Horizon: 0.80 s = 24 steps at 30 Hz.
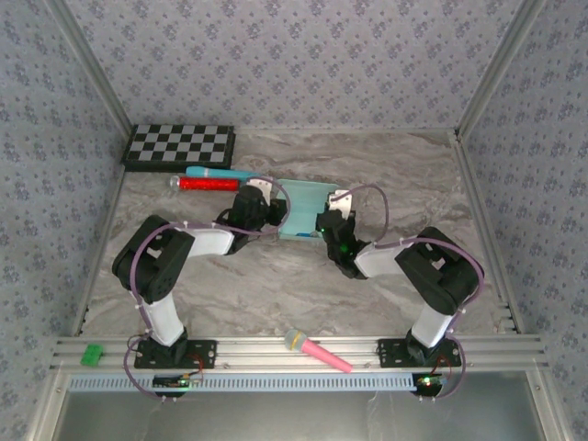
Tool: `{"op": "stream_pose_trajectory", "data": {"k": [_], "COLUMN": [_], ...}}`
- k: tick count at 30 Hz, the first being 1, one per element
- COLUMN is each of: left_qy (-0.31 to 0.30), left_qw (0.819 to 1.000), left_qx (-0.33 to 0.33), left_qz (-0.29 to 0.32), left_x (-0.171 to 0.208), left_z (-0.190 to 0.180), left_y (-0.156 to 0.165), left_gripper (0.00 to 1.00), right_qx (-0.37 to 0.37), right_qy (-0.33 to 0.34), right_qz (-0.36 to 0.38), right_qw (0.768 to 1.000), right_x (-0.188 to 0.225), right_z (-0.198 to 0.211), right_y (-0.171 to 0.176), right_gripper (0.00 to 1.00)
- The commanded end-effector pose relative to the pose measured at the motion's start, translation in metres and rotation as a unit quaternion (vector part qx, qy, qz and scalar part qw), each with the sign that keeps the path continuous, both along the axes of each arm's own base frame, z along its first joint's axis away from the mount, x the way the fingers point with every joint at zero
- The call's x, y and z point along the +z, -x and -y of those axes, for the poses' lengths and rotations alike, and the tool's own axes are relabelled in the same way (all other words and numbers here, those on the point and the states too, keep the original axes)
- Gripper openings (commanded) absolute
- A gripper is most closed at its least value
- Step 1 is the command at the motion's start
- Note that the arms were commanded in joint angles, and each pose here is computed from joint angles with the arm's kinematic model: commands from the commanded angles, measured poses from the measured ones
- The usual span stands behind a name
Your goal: Fold the paper box
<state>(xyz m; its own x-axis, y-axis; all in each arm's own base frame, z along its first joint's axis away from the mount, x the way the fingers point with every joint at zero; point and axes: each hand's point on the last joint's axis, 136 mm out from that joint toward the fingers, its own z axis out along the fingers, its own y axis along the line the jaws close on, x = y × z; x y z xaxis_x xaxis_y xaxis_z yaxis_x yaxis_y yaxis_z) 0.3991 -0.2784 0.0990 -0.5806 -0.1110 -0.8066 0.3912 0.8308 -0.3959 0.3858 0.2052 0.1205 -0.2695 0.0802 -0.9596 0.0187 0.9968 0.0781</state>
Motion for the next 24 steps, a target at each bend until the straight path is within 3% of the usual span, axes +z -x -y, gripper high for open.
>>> {"op": "stream_pose_trajectory", "data": {"k": [1, 24], "left_qy": [0.043, 0.031], "left_qw": [0.998, 0.998], "left_qx": [-0.029, -0.043], "left_qz": [0.026, 0.043], "left_x": [0.024, 0.002], "left_z": [0.02, 0.026], "left_y": [0.007, 0.027], "left_gripper": [0.17, 0.21], "right_qx": [0.0, -0.003], "right_qy": [-0.015, 0.011], "right_qz": [0.007, 0.012], "right_qw": [1.0, 1.0], "right_x": [0.001, -0.015], "right_z": [-0.009, -0.022], "right_y": [0.002, 0.024], "right_gripper": [0.0, 0.0]}}
